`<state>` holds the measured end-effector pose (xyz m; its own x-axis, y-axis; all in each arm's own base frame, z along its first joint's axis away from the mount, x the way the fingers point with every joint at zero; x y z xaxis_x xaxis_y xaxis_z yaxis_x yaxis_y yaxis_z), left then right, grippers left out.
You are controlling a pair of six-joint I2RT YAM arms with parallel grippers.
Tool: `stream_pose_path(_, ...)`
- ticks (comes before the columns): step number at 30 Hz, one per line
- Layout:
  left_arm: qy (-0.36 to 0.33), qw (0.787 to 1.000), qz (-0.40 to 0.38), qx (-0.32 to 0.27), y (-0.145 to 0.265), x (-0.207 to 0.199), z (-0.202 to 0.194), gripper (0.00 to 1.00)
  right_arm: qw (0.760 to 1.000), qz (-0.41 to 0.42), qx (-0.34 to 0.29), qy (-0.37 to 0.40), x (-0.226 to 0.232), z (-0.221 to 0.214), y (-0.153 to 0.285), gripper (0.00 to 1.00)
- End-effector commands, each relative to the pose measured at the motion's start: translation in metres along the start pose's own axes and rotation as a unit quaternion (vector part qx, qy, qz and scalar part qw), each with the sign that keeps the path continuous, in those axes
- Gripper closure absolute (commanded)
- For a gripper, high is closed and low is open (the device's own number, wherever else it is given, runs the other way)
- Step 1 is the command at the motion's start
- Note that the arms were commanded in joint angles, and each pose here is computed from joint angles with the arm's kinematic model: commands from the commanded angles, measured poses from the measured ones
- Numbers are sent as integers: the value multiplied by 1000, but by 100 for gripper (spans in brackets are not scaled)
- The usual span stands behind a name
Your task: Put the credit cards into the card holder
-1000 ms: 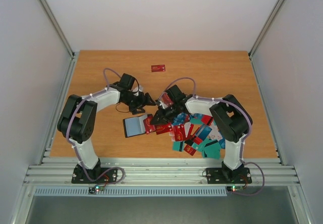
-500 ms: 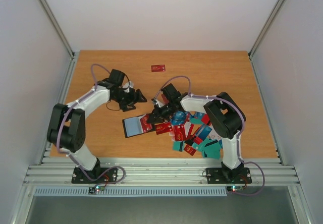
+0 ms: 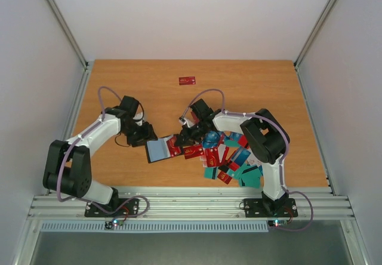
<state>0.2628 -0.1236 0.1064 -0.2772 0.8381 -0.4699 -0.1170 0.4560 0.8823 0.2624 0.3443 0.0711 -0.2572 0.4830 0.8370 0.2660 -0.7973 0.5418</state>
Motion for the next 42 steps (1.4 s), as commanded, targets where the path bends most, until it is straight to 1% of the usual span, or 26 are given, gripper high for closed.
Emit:
stream_pose_path(1,6,1000,26,6,-7,18,-8,45,999,-22,4,31,3,3,-5,99)
stream_pose_path(3,6,999,40,4,-10,24,-8,48,998,-26,9,54,4,3,-8,99)
stream_pose_path(5,-1,998,56,-3,-9,28,-6,54,998,-26,12,62,5,3,-10,99)
stream_pose_path(7,-6,997,75,-15,-5,32,-3,63,997,-25,12,66,6,3,-12,99)
stream_pose_path(9,-13,995,93,-24,-2,36,-1,70,997,-25,13,68,5,3,-13,99)
stream_pose_path(10,-15,995,100,-25,-1,38,-1,72,997,-24,13,69,5,3,-12,99)
stream_pose_path(12,-18,993,111,-23,-3,43,-1,74,997,-22,14,74,7,4,-13,99)
stream_pose_path(15,-18,993,117,-12,-12,48,-1,75,996,-23,17,79,5,4,-14,99)
stream_pose_path(19,-23,995,94,1,-26,45,1,75,996,-23,23,79,3,5,-16,99)
stream_pose_path(22,-28,995,99,12,-34,46,4,75,996,-21,26,77,2,7,-19,99)
stream_pose_path(35,-50,993,102,33,-50,51,7,75,996,-17,52,70,-1,8,-35,99)
stream_pose_path(42,-61,991,109,39,-52,52,9,75,996,-13,61,66,-2,8,-38,99)
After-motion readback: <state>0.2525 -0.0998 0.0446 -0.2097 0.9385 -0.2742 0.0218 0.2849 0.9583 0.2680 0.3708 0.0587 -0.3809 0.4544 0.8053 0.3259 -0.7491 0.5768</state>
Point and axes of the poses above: each gripper's point midway between its finger pads, its own y axis back along the fingers, its own x axis along the line the jaws close on, z = x × y, the point moved 3 cm from there along y, back along the fingers, and after that the axes turned 5 degrees about y, right-handed, at the moved point
